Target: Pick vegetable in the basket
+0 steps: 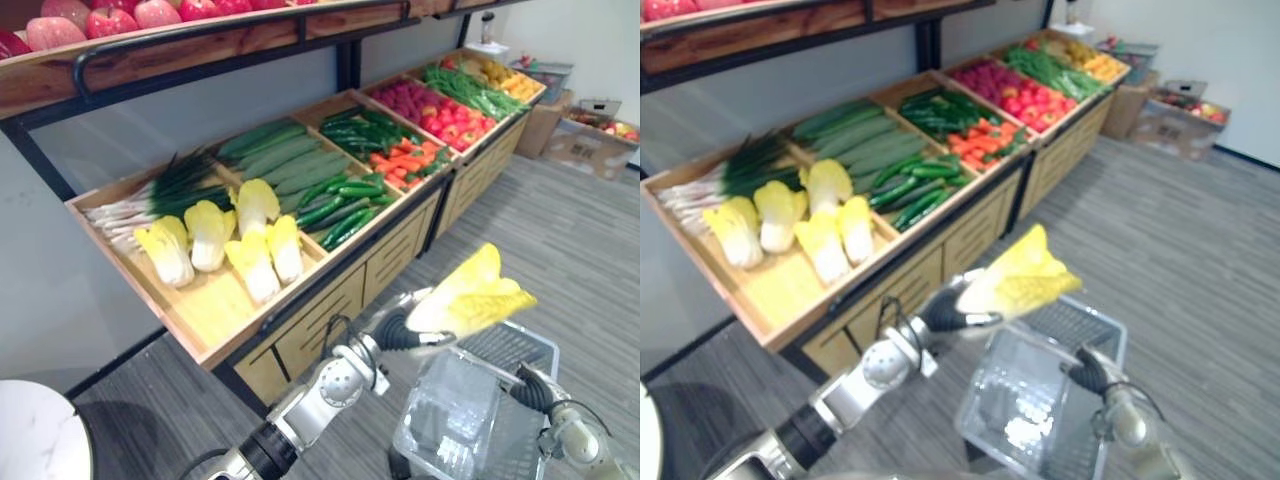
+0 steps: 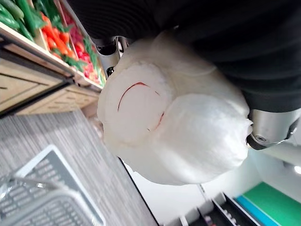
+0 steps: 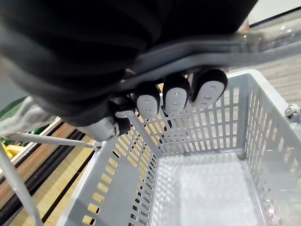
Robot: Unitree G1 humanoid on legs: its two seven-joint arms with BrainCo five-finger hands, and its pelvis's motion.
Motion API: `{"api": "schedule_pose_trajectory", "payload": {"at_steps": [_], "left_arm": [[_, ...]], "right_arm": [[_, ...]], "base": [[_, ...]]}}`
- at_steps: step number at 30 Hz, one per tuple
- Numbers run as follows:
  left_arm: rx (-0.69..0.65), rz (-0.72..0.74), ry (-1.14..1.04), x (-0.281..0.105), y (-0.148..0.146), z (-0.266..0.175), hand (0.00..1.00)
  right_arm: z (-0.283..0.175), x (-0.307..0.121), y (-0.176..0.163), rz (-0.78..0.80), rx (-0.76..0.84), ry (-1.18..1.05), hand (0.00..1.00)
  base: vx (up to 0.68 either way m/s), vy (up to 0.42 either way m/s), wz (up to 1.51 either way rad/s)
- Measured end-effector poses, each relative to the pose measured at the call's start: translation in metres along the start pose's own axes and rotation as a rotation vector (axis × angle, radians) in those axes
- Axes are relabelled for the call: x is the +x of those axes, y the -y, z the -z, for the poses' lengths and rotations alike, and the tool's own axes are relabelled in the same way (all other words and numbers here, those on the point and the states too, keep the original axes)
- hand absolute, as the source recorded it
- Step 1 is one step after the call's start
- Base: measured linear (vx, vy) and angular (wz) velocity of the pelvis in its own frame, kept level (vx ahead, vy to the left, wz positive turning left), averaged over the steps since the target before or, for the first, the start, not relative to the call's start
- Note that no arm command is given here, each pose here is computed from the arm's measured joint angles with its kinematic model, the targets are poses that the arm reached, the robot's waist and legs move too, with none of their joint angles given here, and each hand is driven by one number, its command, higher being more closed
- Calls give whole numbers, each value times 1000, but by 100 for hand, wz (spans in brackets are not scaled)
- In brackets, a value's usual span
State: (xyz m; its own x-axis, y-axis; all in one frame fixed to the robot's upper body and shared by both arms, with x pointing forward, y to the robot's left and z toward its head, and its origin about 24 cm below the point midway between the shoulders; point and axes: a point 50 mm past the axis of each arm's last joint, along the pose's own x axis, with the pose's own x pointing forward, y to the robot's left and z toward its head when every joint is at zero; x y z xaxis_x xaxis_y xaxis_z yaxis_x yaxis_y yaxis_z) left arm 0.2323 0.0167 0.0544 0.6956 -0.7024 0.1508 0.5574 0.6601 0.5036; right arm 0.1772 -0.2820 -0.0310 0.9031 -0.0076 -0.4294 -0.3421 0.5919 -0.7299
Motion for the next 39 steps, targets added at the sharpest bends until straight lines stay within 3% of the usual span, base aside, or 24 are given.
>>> {"api": "schedule_pose_trajectory", "payload": {"at_steps": [7,12,19,28,39], "left_arm": [[-92,150,43,-2,25,-11,100],[-182,175,102,-9,31,-25,100],[-228,374,100,-26,72,-29,100],[-71,585,-145,-43,116,27,100],[127,572,-235,-26,120,52,100]], "right_arm": [[-2,6,11,-7,25,3,100],[3,9,19,17,63,-28,100],[4,10,27,61,131,-35,100],[-19,19,33,102,172,56,100],[-32,22,28,114,246,106,100]], "base": [[6,-26,-15],[-4,-42,-2],[-13,-45,8],[-15,-41,-1],[-7,-14,0]]}}
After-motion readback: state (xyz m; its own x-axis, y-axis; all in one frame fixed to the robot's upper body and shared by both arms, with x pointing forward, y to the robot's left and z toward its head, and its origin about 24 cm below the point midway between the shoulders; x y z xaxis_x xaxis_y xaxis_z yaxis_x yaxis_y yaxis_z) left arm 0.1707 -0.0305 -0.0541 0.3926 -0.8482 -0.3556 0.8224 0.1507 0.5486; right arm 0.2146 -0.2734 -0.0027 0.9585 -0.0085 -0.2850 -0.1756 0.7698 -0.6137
